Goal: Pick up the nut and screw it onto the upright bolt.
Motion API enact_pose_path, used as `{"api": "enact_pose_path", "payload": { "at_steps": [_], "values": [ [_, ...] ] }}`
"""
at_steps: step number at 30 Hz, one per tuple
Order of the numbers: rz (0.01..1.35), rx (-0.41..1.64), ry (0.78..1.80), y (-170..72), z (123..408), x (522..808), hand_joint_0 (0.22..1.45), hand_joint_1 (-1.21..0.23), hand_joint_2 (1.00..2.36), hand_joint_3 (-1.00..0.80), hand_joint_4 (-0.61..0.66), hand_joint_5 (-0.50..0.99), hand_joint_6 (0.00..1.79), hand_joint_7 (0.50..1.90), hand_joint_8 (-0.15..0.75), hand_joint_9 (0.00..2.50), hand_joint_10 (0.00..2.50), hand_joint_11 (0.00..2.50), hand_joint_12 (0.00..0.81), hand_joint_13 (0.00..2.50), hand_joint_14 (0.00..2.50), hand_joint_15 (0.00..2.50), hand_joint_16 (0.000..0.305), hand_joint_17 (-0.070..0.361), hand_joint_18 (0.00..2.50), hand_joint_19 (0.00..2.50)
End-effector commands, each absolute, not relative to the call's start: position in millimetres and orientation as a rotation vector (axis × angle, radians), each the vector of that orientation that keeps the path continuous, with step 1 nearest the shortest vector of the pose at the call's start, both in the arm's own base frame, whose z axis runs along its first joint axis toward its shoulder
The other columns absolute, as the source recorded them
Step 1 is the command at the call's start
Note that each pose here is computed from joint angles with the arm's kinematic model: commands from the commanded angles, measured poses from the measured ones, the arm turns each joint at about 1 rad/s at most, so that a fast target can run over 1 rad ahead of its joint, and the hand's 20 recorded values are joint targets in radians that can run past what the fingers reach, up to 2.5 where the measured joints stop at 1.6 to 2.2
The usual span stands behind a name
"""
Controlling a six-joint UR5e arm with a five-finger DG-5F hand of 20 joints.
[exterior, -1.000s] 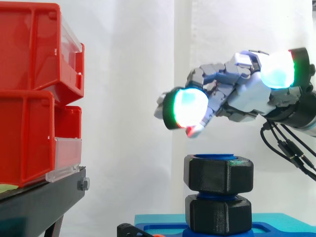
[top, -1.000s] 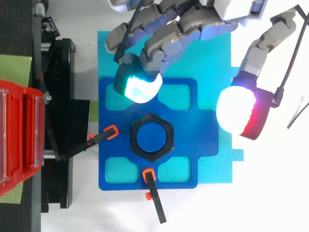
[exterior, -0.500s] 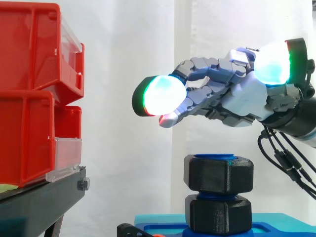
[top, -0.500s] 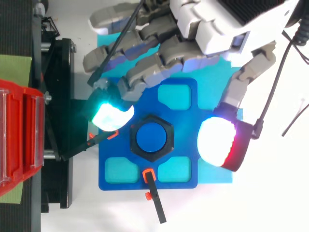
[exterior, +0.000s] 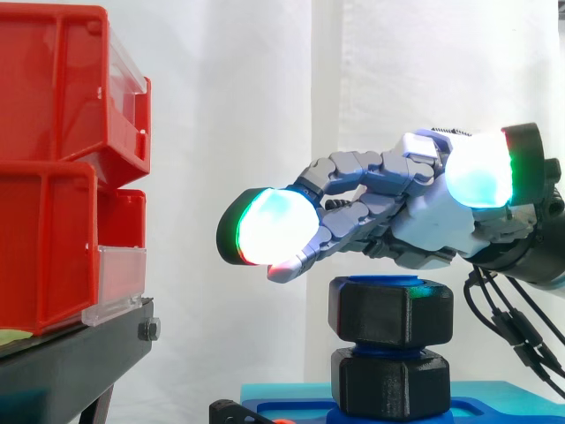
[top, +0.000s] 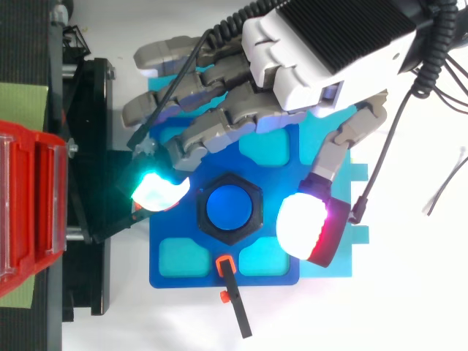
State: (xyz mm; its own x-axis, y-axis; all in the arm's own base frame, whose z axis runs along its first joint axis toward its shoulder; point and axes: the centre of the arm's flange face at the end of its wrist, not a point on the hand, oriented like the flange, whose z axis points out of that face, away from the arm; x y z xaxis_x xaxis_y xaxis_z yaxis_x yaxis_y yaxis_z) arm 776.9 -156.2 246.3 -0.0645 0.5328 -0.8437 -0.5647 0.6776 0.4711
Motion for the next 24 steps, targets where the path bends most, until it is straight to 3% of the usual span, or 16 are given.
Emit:
{"api": "enact_pose_path", "payload": {
  "at_steps": [1, 24],
  "values": [
    [0.902, -0.032, 1.363, -156.2, 242.7, 778.0, 0.43, -0.26, 1.00, -0.50, 0.13, -0.22, 0.50, 0.58, 0.213, 0.25, 0.00, 0.00, 0.362, 0.06, 0.00, 0.00, 0.046, 0.105, 0.00, 0.00],
    [0.908, 0.015, 1.468, -157.2, 229.5, 768.0, 0.44, -0.26, 1.00, -0.50, 0.21, -0.17, 0.50, 0.82, 0.250, 0.33, 0.00, 0.00, 0.369, 0.12, 0.00, 0.00, 0.047, 0.106, 0.00, 0.00]
  ]
}}
